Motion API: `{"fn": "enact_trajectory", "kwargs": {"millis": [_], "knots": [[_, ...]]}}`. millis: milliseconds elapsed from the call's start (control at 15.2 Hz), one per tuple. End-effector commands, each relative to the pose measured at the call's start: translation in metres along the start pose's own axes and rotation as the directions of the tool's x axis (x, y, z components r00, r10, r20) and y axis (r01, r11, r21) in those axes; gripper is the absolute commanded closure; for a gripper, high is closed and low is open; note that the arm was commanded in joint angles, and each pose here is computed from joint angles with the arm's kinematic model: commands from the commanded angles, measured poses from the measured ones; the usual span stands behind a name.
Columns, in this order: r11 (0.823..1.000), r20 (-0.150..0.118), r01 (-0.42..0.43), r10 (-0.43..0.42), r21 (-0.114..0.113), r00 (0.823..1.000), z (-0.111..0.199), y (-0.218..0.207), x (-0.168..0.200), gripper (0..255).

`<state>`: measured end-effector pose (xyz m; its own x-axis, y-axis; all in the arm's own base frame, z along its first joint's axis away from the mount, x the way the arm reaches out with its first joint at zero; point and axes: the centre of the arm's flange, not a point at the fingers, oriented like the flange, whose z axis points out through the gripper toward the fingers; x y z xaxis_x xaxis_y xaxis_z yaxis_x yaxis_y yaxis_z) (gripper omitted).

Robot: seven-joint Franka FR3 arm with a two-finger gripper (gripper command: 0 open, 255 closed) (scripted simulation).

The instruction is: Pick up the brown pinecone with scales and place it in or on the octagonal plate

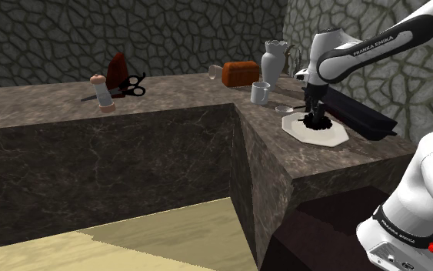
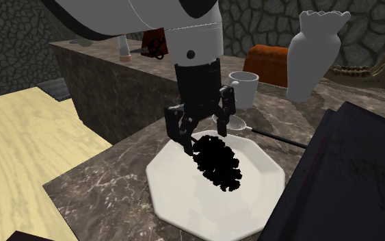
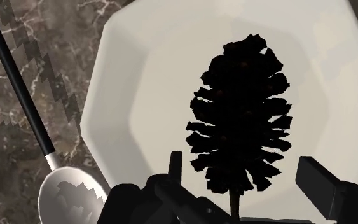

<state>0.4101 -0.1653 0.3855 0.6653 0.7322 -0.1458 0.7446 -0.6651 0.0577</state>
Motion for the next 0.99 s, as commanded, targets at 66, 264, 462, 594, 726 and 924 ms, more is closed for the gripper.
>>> {"fn": "enact_trajectory", "kwargs": {"millis": [66,264,462,594,726,924], "knots": [[1.000,0.001,0.000,0.000,0.001,1.000,0.001,0.000,0.000,0],[1.000,0.001,0.000,0.000,0.001,1.000,-0.013,0.000,-0.001,0],[1.000,0.001,0.000,0.000,0.001,1.000,-0.050,0.000,0.000,0],[1.000,0.001,0.000,0.000,0.001,1.000,-0.050,0.000,-0.001,0],[1.000,0.001,0.000,0.000,0.001,1.000,-0.050,0.000,0.000,0],[1.000,0.001,0.000,0.000,0.001,1.000,-0.050,0.000,0.000,0]]}}
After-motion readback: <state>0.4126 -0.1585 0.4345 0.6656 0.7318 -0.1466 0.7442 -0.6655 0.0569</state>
